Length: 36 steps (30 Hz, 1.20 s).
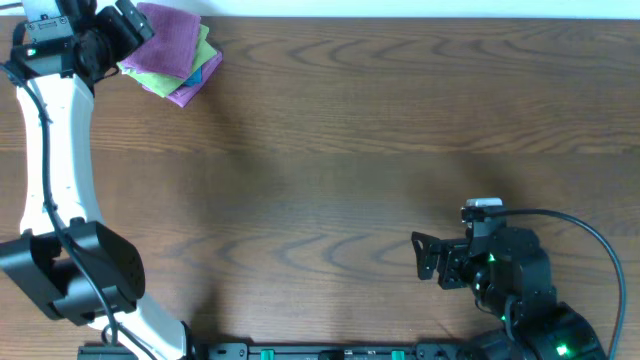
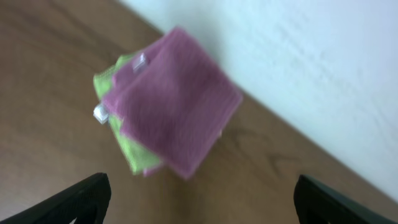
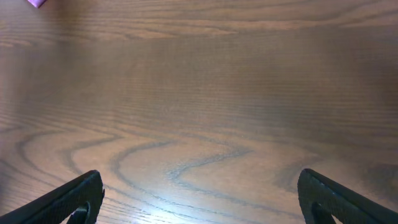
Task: Fold the cloth
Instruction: 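Lower the pink bundle onto the green cloth stack with the left gripper, then open the left gripper and pull it back from the stack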
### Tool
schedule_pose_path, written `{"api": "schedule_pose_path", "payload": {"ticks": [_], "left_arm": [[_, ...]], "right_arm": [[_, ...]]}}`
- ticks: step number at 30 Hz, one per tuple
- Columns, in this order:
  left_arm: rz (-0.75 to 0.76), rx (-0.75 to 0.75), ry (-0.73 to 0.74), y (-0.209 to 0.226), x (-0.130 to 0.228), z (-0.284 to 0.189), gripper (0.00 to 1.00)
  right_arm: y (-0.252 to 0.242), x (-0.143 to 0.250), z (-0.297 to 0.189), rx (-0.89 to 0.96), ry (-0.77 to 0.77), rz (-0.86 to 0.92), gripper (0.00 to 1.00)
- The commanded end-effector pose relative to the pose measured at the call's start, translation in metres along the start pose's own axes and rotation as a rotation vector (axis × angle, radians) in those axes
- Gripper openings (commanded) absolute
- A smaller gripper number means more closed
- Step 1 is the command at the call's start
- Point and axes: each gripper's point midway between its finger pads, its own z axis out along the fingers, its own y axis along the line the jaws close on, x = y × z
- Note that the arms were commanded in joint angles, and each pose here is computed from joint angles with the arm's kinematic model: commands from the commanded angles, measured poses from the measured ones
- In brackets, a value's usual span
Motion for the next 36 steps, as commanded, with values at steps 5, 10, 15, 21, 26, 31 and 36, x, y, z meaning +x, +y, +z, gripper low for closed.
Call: {"api": "schedule_pose_path", "payload": {"ticks": [5,10,15,21,26,31,36], "left_arm": [[0.017,0.004,0.034,-0.010,0.011,-0.042,0.95],[0.082,-0.008,0.085,-0.011,0.029,-0.071,0.95],[0.160,-0.032,0.136,-0.008,0.049,-0.102,0.95],[0.229,-0.040,0.177,-0.007,0.068,-0.133,0.95],[0.234,-0.043,0.189,-0.006,0.074,-0.141,0.95],[0.249,-0.025,0.136,-0.011,0.071,-0.152,0.95],[0.277,0.010,0.029,-0.013,0.074,-0.166,0.95]], "right_arm": [[-0.001,0.001,0.000,0.001,0.001,0.017,0.99],[-0.001,0.001,0.000,0.001,0.001,0.017,0.99],[-0.001,0.001,0.000,0.001,0.000,0.017,0.99],[-0.001,0.001,0.000,0.001,0.001,0.017,0.99],[-0.001,0.001,0.000,0.001,0.001,0.017,0.99],[-0.001,0.001,0.000,0.001,0.001,0.017,0.99],[-0.001,0.001,0.000,0.001,0.001,0.017,0.99]]}}
